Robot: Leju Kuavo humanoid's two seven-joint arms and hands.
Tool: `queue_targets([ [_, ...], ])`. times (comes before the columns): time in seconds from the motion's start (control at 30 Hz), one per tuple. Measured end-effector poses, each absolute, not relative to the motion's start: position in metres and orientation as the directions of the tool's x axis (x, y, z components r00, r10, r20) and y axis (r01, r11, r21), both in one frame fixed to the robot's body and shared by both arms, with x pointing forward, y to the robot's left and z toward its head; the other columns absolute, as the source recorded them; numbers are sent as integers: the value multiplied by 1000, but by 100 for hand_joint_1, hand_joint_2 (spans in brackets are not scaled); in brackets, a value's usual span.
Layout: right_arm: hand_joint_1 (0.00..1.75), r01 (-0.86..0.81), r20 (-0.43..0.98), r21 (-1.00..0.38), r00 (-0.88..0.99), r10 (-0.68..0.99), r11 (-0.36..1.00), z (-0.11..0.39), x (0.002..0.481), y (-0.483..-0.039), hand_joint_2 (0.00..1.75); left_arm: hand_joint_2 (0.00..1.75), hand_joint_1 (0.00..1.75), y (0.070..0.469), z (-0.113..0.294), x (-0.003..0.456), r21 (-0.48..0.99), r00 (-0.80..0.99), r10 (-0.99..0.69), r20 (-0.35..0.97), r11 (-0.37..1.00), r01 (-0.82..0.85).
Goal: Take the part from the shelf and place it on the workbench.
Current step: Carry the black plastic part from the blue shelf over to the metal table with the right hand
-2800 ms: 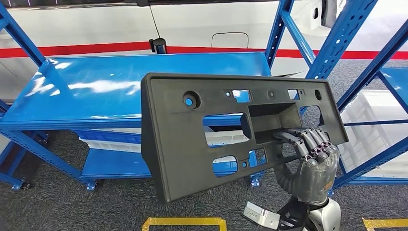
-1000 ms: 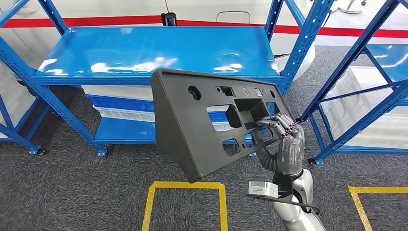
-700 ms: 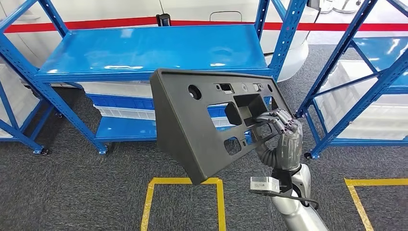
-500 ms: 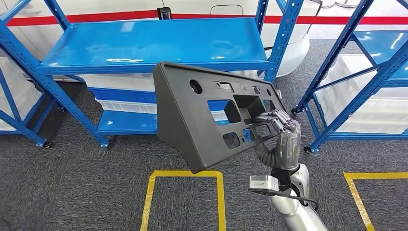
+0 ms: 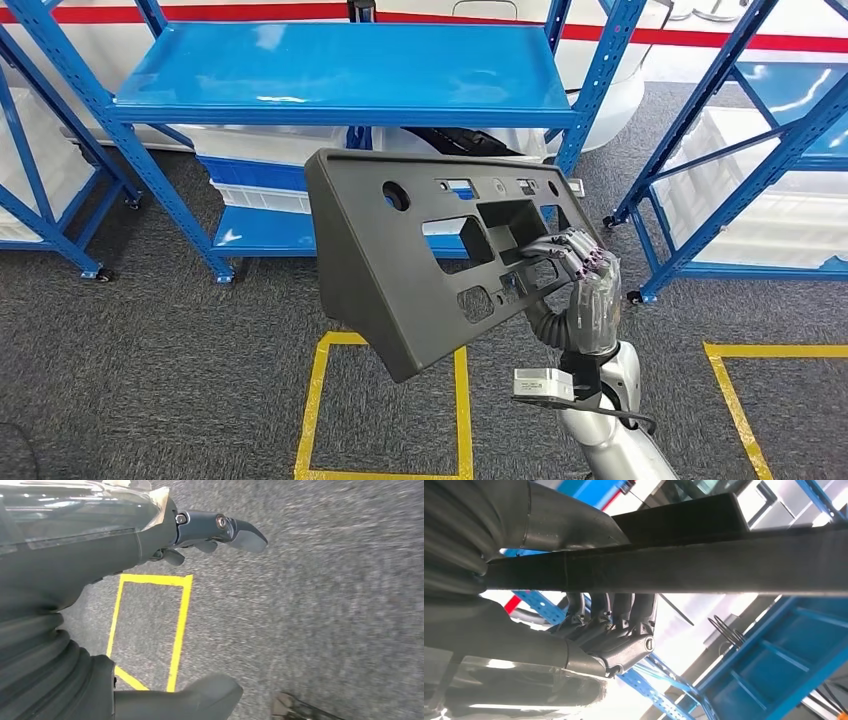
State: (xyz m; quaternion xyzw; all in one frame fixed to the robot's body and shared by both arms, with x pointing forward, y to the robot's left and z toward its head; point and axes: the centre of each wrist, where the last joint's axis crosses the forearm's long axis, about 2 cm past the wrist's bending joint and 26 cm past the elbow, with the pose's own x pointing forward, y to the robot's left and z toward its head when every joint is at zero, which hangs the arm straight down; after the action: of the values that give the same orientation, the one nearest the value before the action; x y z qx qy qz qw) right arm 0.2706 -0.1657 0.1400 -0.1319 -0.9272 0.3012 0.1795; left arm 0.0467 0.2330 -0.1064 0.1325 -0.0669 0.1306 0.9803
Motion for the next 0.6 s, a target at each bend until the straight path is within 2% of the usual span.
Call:
queue_targets([
  [0.6, 175, 136, 254, -610, -900, 355, 781, 139, 267, -156, 175, 175, 0, 233, -107, 45, 241, 954, 255, 160, 927, -288],
])
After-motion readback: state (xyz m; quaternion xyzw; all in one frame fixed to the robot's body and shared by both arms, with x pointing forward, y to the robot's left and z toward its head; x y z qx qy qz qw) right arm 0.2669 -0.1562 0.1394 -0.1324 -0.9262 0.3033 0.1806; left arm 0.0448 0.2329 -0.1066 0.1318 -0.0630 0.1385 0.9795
